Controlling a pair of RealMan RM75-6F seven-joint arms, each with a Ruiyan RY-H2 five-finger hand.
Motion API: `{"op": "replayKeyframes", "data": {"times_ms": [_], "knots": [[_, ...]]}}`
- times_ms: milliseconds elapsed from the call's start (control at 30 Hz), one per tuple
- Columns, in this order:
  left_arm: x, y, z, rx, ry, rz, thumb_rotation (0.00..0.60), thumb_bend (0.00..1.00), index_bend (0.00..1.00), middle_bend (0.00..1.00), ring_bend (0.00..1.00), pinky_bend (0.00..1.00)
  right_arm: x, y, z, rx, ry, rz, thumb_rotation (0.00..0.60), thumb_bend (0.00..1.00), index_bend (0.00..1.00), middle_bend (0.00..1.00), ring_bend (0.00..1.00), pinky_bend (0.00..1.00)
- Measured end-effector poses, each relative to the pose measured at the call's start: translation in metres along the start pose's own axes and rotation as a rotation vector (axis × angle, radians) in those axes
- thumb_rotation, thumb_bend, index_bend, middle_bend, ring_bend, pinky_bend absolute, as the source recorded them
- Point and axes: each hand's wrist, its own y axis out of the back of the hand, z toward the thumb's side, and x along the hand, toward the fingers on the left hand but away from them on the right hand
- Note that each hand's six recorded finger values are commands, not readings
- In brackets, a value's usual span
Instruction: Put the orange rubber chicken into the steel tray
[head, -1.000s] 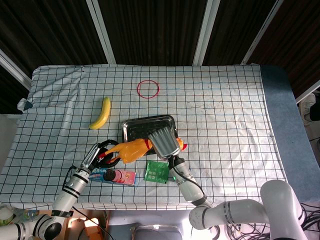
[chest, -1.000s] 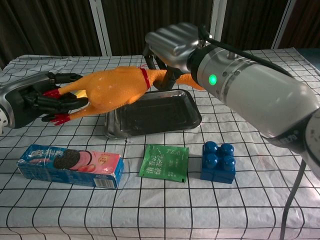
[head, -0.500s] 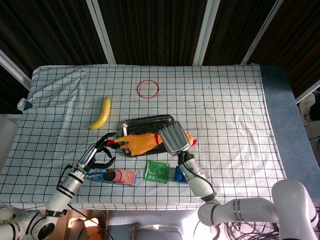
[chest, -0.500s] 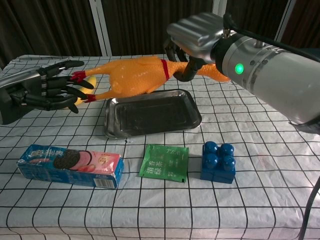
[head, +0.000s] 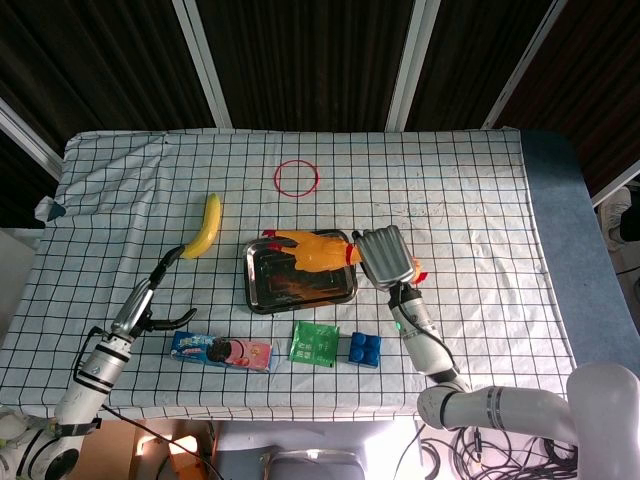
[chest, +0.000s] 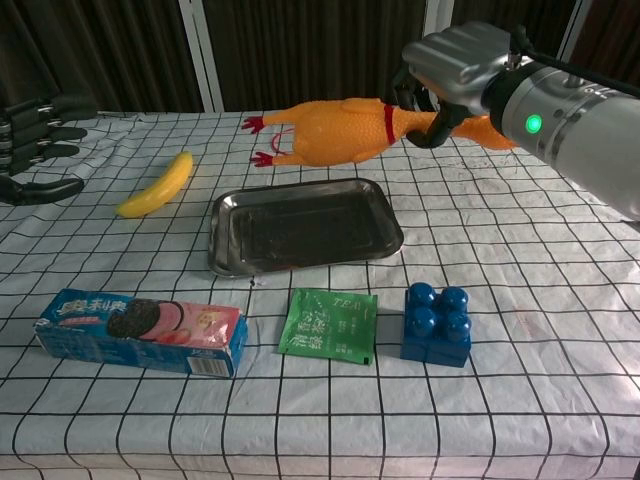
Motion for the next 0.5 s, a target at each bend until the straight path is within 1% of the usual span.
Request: {"op": "replayKeyframes", "data": {"times_ms": [167, 267, 300, 367, 400, 433, 500], "knots": [[-0.004, 0.008, -0.010, 0.049, 0.027, 0.018, 0.600, 0.28, 0.00, 0.00, 0.00, 0.02, -0.011, -0.016, 0.005, -0.085, 0.006, -0.031, 0.600, 0.55, 0.98, 0.76, 0.72, 0.75], [-0.004, 0.012, -0.015, 0.058, 0.040, 0.026, 0.600, 0.28, 0.00, 0.00, 0.00, 0.02, -0.017, -0.027, 0.016, -0.128, 0.030, -0.057, 0.600, 0.55, 0.97, 0.76, 0.71, 0.75], [-0.004, 0.012, -0.016, 0.055, 0.042, 0.026, 0.600, 0.28, 0.00, 0.00, 0.00, 0.02, -0.018, -0.030, 0.021, -0.139, 0.041, -0.062, 0.600, 0.55, 0.95, 0.76, 0.69, 0.74], [-0.004, 0.014, -0.018, 0.045, 0.048, 0.027, 0.600, 0.28, 0.00, 0.00, 0.00, 0.02, -0.020, -0.039, 0.035, -0.158, 0.074, -0.062, 0.600, 0.55, 0.88, 0.74, 0.66, 0.72], [-0.003, 0.014, -0.019, 0.040, 0.051, 0.027, 0.600, 0.29, 0.00, 0.00, 0.00, 0.02, -0.021, -0.044, 0.042, -0.158, 0.089, -0.057, 0.600, 0.55, 0.82, 0.71, 0.63, 0.71], [-0.003, 0.015, -0.020, 0.035, 0.053, 0.027, 0.600, 0.29, 0.00, 0.00, 0.00, 0.02, -0.021, -0.050, 0.051, -0.155, 0.110, -0.045, 0.600, 0.55, 0.76, 0.67, 0.59, 0.69], [-0.002, 0.017, -0.023, 0.022, 0.059, 0.029, 0.600, 0.29, 0.00, 0.00, 0.00, 0.02, -0.020, -0.057, 0.061, -0.146, 0.139, -0.025, 0.600, 0.53, 0.58, 0.54, 0.49, 0.63]]}}
